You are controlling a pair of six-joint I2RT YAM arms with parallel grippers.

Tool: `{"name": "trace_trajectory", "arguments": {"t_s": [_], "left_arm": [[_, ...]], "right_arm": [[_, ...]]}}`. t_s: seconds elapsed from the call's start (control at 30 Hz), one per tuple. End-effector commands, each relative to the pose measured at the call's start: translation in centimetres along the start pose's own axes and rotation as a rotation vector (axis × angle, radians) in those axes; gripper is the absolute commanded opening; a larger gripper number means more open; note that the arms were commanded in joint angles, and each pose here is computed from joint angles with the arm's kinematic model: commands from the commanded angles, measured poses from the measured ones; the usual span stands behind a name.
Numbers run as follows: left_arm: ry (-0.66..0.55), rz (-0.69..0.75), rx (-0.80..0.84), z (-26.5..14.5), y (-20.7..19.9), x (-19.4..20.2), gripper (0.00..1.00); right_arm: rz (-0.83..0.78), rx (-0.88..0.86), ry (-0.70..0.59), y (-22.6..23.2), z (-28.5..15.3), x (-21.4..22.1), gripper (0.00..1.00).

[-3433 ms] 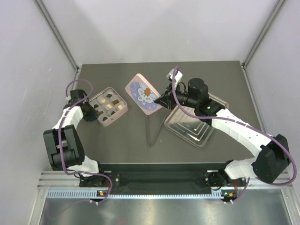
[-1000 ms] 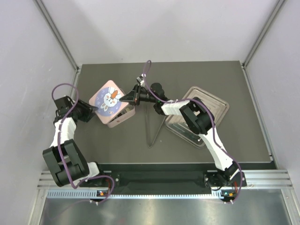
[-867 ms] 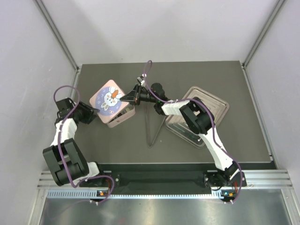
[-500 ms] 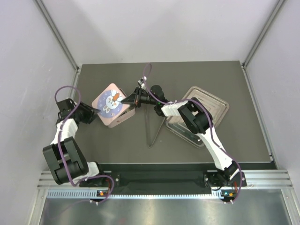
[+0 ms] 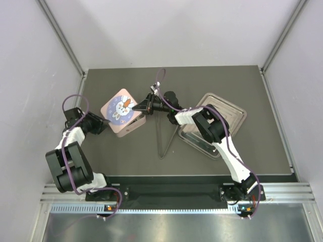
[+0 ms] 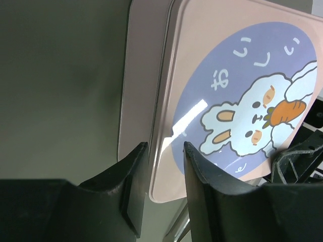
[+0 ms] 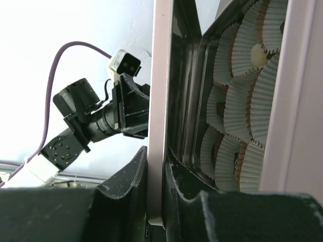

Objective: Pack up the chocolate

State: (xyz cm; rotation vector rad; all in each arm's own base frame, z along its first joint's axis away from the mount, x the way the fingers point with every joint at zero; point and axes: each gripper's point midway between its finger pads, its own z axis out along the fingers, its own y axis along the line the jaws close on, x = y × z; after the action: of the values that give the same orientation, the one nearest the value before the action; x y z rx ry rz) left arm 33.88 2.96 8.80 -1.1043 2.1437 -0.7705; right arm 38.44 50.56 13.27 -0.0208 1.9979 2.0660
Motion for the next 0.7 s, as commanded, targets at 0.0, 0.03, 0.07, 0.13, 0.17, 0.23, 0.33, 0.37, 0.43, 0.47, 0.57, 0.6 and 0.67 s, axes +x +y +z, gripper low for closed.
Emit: {"name": "trace_trajectory", "arguments": {"t_s": [0.0,0.03,0.07,0.13,0.17,0.23,0.33,0.37,0.43,0.47,0.57,0.6,0.67], "left_arm": [[-0.034,0.039,0.05,0.1,-1.1,-0.8,0.4],[-0.03,0.038,0.053,0.2,-1.2,-0.7,0.4],[-0.028,0.038,0.055,0.3,-1.2,-0.7,0.4],[-0.021,0.033,0.053,0.6,-1.1,-0.6,0.41],[-0.017,0.032,0.05,0.8,-1.0,-0.5,0.4],[-0.008,0.027,0.048,1.3,-0.9,-0.3,0.4],[0.007,0.026,0.049,1.8,-0.9,0.1,0.41],[0.011,0.026,0.048,1.9,-0.9,0.2,0.41],[0.013,0.03,0.043,2.1,-0.9,0.2,0.4],[0.013,0.033,0.043,2.3,-1.0,0.2,0.4],[0.021,0.041,0.036,2.6,-1.1,0.4,0.4],[0.027,0.04,0.033,2.8,-1.0,0.5,0.4],[0.03,0.041,0.03,3.0,-1.1,0.5,0.4]], "right_arm": [[-0.05,-0.057,-0.026,1.3,-0.3,-1.4,0.0],[-0.043,-0.053,-0.024,0.9,-0.3,-1.3,0.0],[-0.04,-0.054,-0.023,0.9,-0.3,-1.2,0.01],[-0.036,-0.051,-0.024,0.6,-0.4,-1.3,0.04],[-0.036,-0.049,-0.023,0.5,-0.4,-1.4,0.07],[-0.038,-0.048,-0.029,0.5,-0.6,-1.7,0.08],[-0.05,-0.044,-0.04,0.6,-1.1,-2.3,0.16],[-0.049,-0.033,-0.038,0.4,-1.2,-2.4,0.17],[-0.071,-0.027,-0.053,0.8,-1.7,-3.3,0.2],[-0.067,-0.013,-0.066,0.4,-2.2,-3.6,0.21],[-0.07,0.01,-0.098,0.1,-3.4,-4.7,0.24],[-0.072,0.018,-0.108,-0.1,-3.9,-5.2,0.25],[-0.076,0.021,-0.115,0.0,-4.4,-5.6,0.28]]}}
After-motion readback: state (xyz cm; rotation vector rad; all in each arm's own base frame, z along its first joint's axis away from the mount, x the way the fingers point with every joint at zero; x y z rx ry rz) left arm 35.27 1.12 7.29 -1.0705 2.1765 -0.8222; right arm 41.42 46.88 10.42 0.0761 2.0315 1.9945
